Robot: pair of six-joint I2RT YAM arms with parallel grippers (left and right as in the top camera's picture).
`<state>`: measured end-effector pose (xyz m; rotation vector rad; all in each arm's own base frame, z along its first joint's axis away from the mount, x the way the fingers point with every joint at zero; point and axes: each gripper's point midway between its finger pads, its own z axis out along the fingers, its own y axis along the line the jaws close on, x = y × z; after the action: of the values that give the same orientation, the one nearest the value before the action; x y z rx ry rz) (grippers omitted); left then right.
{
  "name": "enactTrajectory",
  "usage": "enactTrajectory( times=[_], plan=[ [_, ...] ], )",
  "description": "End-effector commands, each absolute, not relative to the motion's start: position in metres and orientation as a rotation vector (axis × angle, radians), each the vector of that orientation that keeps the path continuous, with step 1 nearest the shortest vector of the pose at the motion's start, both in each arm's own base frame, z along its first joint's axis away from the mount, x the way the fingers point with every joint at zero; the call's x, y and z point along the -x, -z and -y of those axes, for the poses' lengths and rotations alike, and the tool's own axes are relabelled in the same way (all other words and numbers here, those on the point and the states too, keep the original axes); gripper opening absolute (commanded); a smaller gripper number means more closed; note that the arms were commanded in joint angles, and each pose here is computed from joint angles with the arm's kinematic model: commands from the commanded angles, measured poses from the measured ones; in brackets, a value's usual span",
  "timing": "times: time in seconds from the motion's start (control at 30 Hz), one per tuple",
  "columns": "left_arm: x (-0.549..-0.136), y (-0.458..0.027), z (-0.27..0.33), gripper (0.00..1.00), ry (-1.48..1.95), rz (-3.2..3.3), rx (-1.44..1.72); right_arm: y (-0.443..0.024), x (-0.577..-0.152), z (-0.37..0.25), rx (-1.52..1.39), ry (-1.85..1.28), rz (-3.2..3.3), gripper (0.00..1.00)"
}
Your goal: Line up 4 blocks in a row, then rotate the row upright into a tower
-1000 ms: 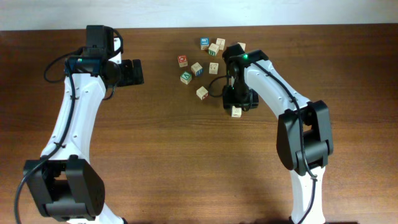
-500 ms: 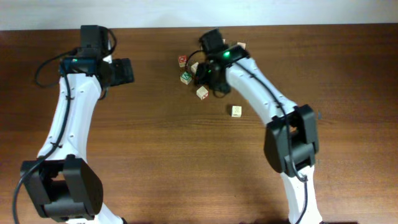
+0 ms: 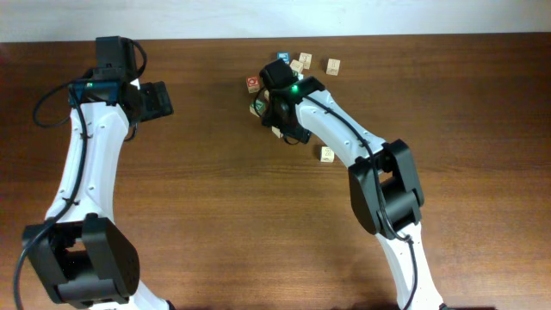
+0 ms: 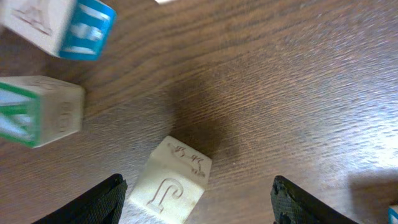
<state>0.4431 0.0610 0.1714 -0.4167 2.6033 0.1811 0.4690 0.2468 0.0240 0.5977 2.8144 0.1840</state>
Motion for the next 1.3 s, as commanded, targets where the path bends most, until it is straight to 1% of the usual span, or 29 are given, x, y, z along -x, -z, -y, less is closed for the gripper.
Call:
enactTrajectory(
  times=[0.0, 0.03, 0.07, 0.17, 0.2, 0.23, 0.37, 0.47, 0.5, 0.57, 0.67, 0.7, 0.73, 0.8, 0.87, 0.97, 1.03, 1.07, 1.17, 1.27],
  plan=[
    [-0.445, -0.174, -0.064, 0.99, -0.19, -2.593, 0.439, -0.005, -0.466, -0.248, -0.615, -0.179, -2.845, 0.75],
    [-0.445, -0.174, -0.064, 0.99, -0.19, -2.593, 0.439, -0.003, -0.466, -0.249, -0.61, -0.18, -2.846, 0.75],
    [-0.445, -0.174, -0.064, 0.99, -0.19, -2.593, 0.439, -0.002, -0.465, -0.25, -0.607, -0.176, -2.85, 0.72],
    [-0.443, -0.173, -0.063, 0.99, -0.192, -2.604, 0.439, -0.001, -0.457, -0.245, -0.477, -0.133, -2.901, 0.53],
    [-0.443, -0.173, -0.063, 0.99, -0.192, -2.605, 0.439, -0.002, -0.456, -0.243, -0.392, -0.12, -2.916, 0.5],
    [-0.443, -0.173, -0.063, 0.99, -0.192, -2.605, 0.439, -0.005, -0.458, -0.243, -0.292, -0.119, -2.924, 0.48],
    [-0.443, -0.173, -0.063, 0.99, -0.192, -2.604, 0.439, -0.013, -0.458, -0.245, 0.061, -0.099, -2.937, 0.47],
    [-0.443, -0.173, -0.063, 0.99, -0.192, -2.604, 0.439, -0.015, -0.444, -0.241, 0.16, -0.069, -2.991, 0.46],
    [-0.443, -0.173, -0.063, 0.99, -0.192, -2.604, 0.439, -0.014, -0.442, -0.239, 0.159, -0.063, -2.999, 0.46],
    [-0.443, -0.173, -0.063, 0.99, -0.192, -2.604, 0.439, -0.016, -0.449, -0.242, 0.108, -0.085, -2.975, 0.49],
    [-0.443, -0.173, -0.063, 0.99, -0.192, -2.604, 0.439, -0.021, -0.47, -0.253, -0.024, -0.161, -2.887, 0.5],
    [-0.443, -0.173, -0.063, 0.99, -0.192, -2.605, 0.439, -0.022, -0.475, -0.251, -0.034, -0.134, -2.862, 0.5],
    [-0.443, -0.173, -0.063, 0.99, -0.192, -2.605, 0.439, -0.022, -0.478, -0.246, -0.049, -0.088, -2.845, 0.48],
    [-0.443, -0.173, -0.063, 0.99, -0.192, -2.605, 0.439, -0.021, -0.476, -0.239, -0.053, -0.044, -2.851, 0.4],
    [-0.443, -0.173, -0.063, 0.99, -0.192, -2.605, 0.439, -0.021, -0.475, -0.238, 0.004, -0.029, -2.859, 0.36],
    [-0.443, -0.173, -0.063, 0.99, -0.192, -2.605, 0.439, -0.02, -0.463, -0.232, 0.023, 0.008, -2.905, 0.29],
    [-0.443, -0.173, -0.063, 0.99, -0.192, -2.605, 0.439, -0.025, -0.447, -0.227, 0.031, 0.024, -2.966, 0.29],
    [-0.443, -0.173, -0.063, 0.99, -0.192, -2.605, 0.439, -0.03, -0.431, -0.225, 0.034, 0.018, -3.028, 0.3],
    [-0.443, -0.173, -0.063, 0.99, -0.192, -2.604, 0.439, -0.032, -0.404, -0.209, -0.087, 0.111, -3.138, 0.3],
    [-0.443, -0.173, -0.063, 0.99, -0.192, -2.606, 0.439, -0.032, -0.405, -0.194, -0.205, 0.184, -3.123, 0.3]
  ],
)
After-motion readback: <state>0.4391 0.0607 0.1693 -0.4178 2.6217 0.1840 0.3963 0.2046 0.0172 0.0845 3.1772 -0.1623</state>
